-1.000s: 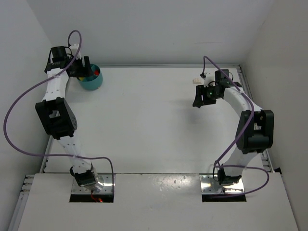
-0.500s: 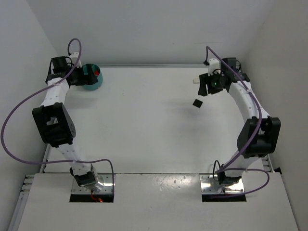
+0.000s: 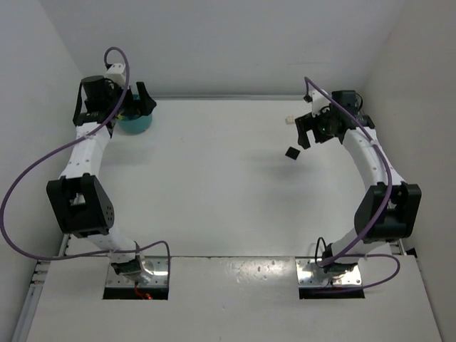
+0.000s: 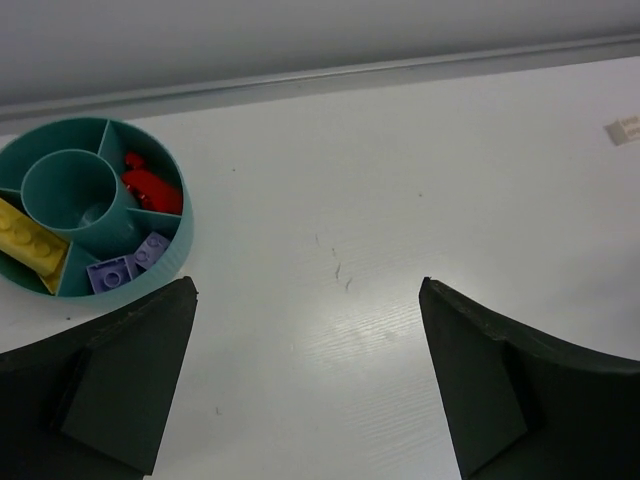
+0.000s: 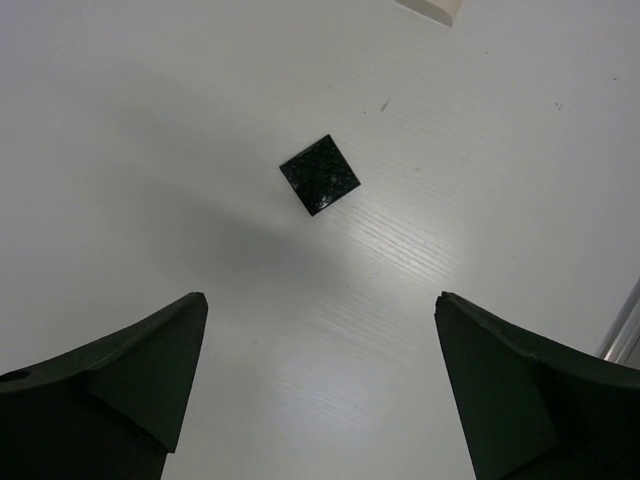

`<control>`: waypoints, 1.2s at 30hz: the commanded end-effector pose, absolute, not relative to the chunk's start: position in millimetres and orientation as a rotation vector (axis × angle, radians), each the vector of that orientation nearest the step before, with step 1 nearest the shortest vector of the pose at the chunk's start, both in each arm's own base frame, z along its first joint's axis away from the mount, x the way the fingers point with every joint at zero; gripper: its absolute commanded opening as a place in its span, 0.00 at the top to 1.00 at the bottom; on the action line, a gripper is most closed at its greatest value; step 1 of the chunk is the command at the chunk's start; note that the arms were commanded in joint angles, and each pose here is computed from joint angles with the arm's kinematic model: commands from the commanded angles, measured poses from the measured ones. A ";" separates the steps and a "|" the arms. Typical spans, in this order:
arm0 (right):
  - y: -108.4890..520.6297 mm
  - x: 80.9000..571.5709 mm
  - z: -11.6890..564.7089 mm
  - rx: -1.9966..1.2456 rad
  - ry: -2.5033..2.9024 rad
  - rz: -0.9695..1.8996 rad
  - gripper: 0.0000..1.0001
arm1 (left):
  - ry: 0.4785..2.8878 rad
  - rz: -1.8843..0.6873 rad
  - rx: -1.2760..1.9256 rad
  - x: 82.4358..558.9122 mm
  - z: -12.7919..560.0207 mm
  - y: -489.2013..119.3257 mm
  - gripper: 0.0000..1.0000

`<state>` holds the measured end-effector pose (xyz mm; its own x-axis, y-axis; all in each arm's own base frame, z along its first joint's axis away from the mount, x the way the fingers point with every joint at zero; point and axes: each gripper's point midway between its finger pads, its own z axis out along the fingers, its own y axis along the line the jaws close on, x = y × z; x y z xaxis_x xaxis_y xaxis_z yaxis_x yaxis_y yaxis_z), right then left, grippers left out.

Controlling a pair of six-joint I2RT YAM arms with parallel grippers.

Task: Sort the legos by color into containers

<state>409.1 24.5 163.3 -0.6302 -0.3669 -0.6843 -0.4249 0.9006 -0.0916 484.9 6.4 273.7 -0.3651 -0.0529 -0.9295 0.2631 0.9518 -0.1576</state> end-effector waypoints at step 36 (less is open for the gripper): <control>16.8 456.8 129.7 -0.565 2.475 0.098 0.01 | 2.059 -0.304 -0.110 563.8 168.9 76.1 0.00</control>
<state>443.4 19.7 117.6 -0.7617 -0.3609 -0.5381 -0.4150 0.9096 -0.0226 553.6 55.7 152.5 -0.5378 -0.2152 -0.8151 0.0632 0.9539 -0.2935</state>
